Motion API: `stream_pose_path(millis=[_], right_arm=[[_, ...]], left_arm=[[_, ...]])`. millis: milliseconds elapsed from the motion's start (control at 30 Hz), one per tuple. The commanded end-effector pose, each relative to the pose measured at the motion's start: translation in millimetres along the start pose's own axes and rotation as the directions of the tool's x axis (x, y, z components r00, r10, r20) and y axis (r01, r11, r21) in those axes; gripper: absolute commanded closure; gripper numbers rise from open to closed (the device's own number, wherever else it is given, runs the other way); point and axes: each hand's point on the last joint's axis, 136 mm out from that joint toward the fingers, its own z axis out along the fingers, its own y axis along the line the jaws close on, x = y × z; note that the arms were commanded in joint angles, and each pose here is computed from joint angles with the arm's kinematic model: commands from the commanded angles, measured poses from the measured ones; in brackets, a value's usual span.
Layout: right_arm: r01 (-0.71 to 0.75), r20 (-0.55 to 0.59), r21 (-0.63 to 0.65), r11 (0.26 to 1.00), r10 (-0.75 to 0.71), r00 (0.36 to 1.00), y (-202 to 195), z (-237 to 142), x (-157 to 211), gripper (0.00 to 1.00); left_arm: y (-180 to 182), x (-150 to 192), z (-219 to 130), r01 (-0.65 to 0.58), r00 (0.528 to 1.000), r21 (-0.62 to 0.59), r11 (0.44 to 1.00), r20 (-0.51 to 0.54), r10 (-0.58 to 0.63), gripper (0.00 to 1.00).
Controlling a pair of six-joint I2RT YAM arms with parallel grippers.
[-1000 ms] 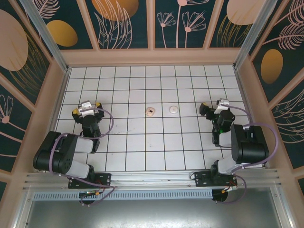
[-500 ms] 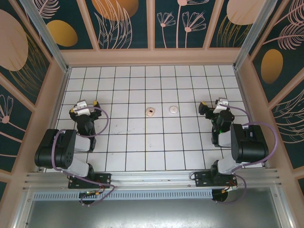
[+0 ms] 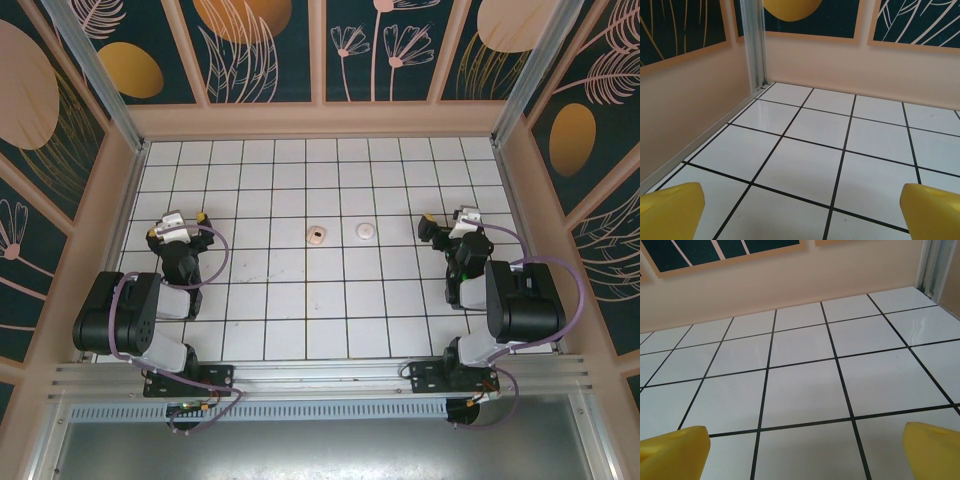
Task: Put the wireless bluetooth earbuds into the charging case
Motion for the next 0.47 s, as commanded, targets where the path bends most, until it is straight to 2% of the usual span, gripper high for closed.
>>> stream_pose_path(millis=[0,433], right_arm=[[0.019,0.048,0.013,1.000,-0.020,0.999,-0.8,-1.4,-9.9,0.01],[0.020,0.048,0.012,1.000,-0.021,0.999,-0.7,-1.4,-9.9,0.01]], left_arm=[[-1.4,-10.0,1.1,0.025,0.999,0.011,1.000,0.036,-0.026,0.01],[-2.0,-9.8,1.3,0.025,0.999,0.013,1.000,0.035,-0.026,0.01]])
